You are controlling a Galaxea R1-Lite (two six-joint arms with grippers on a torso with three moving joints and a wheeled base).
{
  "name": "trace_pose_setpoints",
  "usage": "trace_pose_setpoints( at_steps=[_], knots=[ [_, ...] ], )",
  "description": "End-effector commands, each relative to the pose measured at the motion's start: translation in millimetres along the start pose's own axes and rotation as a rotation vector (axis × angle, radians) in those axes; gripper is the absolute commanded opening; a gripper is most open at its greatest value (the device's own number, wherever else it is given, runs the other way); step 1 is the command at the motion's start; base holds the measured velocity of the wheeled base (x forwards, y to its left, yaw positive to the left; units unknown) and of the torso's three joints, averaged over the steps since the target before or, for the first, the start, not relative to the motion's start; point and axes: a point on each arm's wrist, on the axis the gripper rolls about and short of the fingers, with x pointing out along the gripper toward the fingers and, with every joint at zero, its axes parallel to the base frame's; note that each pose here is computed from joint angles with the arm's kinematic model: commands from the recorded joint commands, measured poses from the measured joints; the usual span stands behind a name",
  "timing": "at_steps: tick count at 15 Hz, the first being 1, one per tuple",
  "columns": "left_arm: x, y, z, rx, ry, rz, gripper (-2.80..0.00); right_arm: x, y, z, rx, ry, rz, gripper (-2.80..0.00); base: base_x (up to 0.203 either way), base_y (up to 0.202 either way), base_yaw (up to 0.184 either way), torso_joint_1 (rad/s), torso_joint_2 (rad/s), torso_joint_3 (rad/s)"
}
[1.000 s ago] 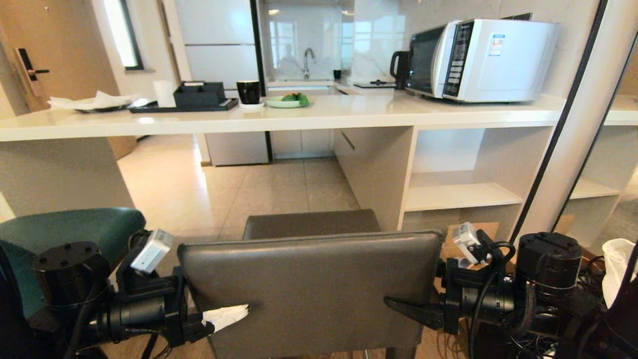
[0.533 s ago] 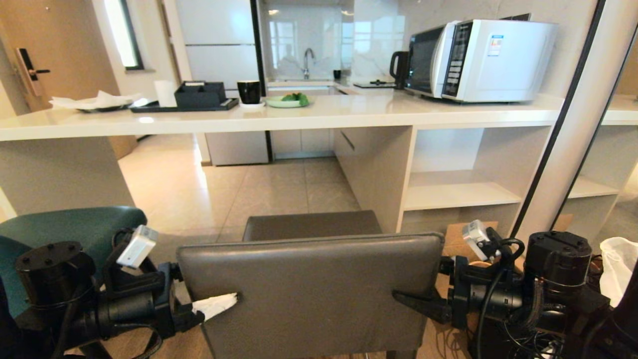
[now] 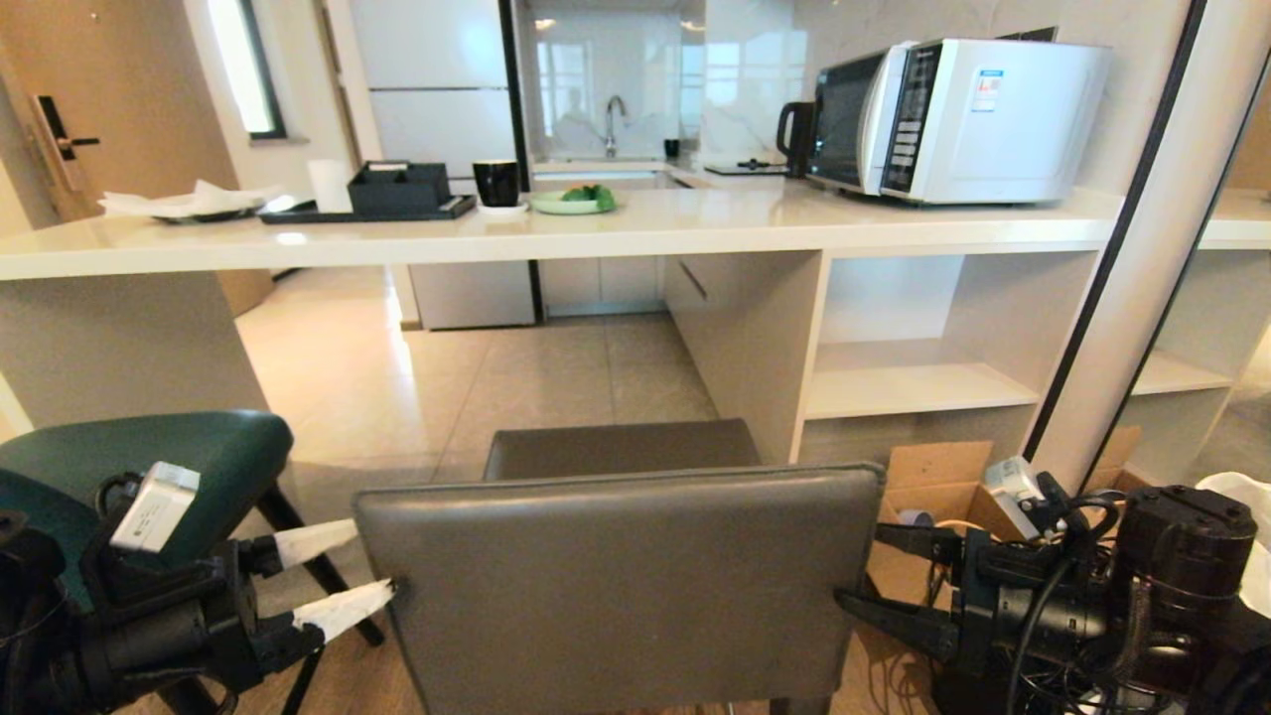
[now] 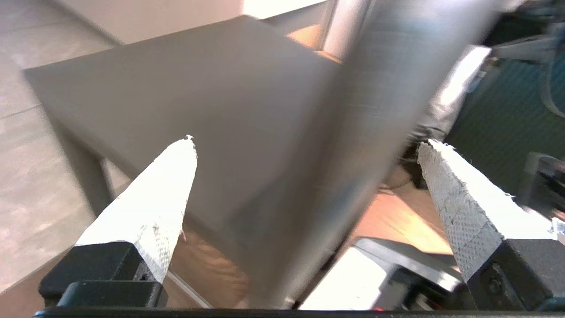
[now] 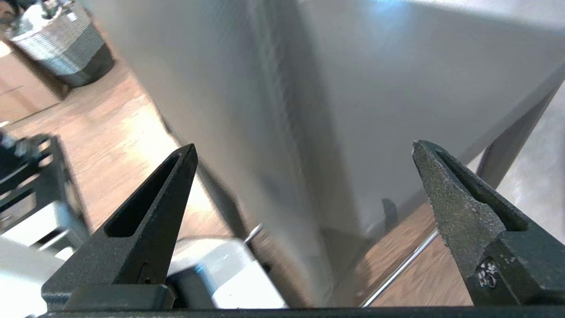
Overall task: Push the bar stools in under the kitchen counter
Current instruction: Pull the gray chair out from under the dining table, then push the blue chair back under the dining table
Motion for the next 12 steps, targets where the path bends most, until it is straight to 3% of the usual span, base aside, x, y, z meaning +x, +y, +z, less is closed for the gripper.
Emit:
trace_pose_setpoints(
  at_steps=[1, 5, 9, 12],
  knots=[
    [-11, -16.9, 11, 0.065, -0.041, -0.006, 0.0, -12, 9, 0, -0.001, -0.003, -0.002, 0.0, 0.0, 0.0, 0.0, 0.0, 0.0, 0.0],
    [-30, -46.7, 36, 0.099, -0.142, 0.0, 0.0, -41, 21, 9, -0.025, -0.055, -0.062, 0.0, 0.0, 0.0, 0.0, 0.0, 0.0, 0.0],
    [-54, -64.5, 50, 0.133, -0.224, 0.094, 0.0, -75, 23, 31, -0.118, -0.171, -0.206, 0.0, 0.0, 0.0, 0.0, 0.0, 0.0, 0.0],
    [-65, -78.7, 59, 0.003, -0.284, 0.102, 0.0, -96, 34, 43, -0.157, -0.239, -0.288, 0.0, 0.0, 0.0, 0.0, 0.0, 0.0, 0.0]
  ],
)
